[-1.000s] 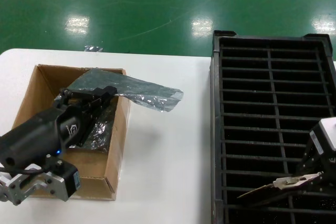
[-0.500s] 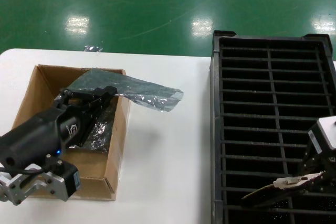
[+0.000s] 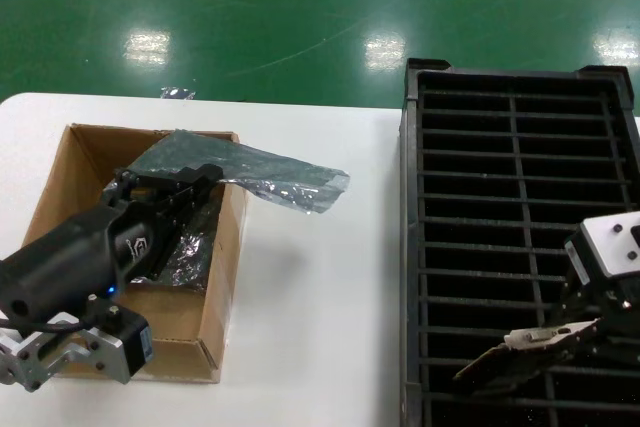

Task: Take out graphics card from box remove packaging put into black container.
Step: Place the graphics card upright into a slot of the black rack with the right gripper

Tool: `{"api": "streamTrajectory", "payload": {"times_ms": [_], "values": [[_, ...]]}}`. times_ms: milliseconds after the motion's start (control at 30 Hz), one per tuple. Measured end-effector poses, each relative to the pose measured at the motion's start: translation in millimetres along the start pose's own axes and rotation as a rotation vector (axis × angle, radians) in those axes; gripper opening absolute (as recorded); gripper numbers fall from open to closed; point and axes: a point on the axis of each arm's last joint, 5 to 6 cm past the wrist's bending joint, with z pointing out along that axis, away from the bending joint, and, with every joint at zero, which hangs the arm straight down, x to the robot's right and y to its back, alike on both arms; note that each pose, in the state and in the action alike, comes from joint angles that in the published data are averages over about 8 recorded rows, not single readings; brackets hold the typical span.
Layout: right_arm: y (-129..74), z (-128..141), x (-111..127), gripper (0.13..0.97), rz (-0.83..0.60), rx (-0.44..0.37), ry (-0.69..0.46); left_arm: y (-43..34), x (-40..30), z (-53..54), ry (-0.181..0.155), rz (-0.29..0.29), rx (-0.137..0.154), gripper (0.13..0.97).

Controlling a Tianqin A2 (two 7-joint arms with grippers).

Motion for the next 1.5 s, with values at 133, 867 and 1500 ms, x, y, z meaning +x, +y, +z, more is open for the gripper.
{"api": "streamTrajectory", "payload": {"times_ms": [133, 867, 1500], "values": [[0, 0, 3, 0.187, 0.007, -0.003, 0.009, 0.0, 0.0, 0.0, 0.0, 0.0, 0.0, 0.138], [-5, 9, 6, 0.187, 0.018, 0.0, 0.004, 0.0, 0.0, 0.0, 0.0, 0.0, 0.0, 0.138], [-4, 7, 9, 0.187, 0.126, 0.045, 0.011, 0.0, 0.0, 0.0, 0.0, 0.0, 0.0, 0.138]]}}
